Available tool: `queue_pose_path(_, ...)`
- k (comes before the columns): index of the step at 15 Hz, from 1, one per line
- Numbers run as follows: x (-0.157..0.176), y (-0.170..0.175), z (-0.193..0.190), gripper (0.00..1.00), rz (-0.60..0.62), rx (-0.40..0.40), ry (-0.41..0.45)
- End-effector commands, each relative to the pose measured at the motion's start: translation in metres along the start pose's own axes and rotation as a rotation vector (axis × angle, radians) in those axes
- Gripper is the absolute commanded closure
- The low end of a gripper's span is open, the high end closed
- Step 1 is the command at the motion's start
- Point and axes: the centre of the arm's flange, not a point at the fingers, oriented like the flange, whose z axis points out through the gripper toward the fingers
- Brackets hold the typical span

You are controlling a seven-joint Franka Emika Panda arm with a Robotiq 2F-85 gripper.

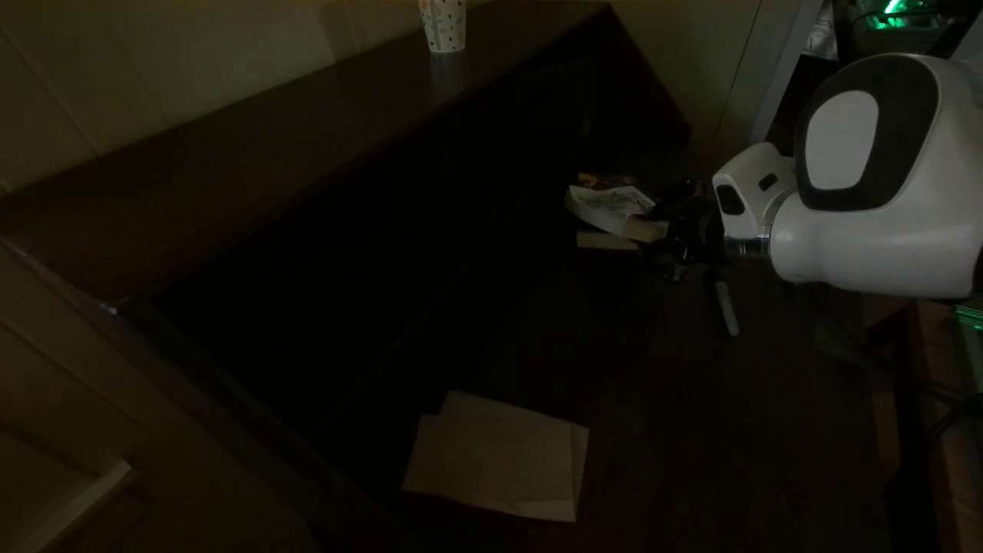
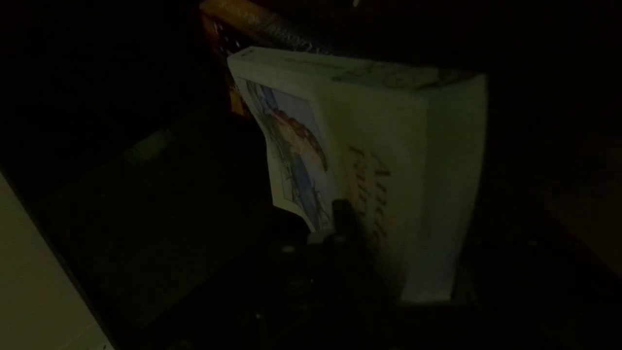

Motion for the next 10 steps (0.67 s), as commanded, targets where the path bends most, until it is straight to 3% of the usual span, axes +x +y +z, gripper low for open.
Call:
queue_pose_path(1, -0.005, 0.002, 0.014, 0.93, -0.024, 0.008, -0.040)
queue_pose_path(10, 0.006, -0.011, 0.051, 0.93, -0.090, 0.040, -0.044)
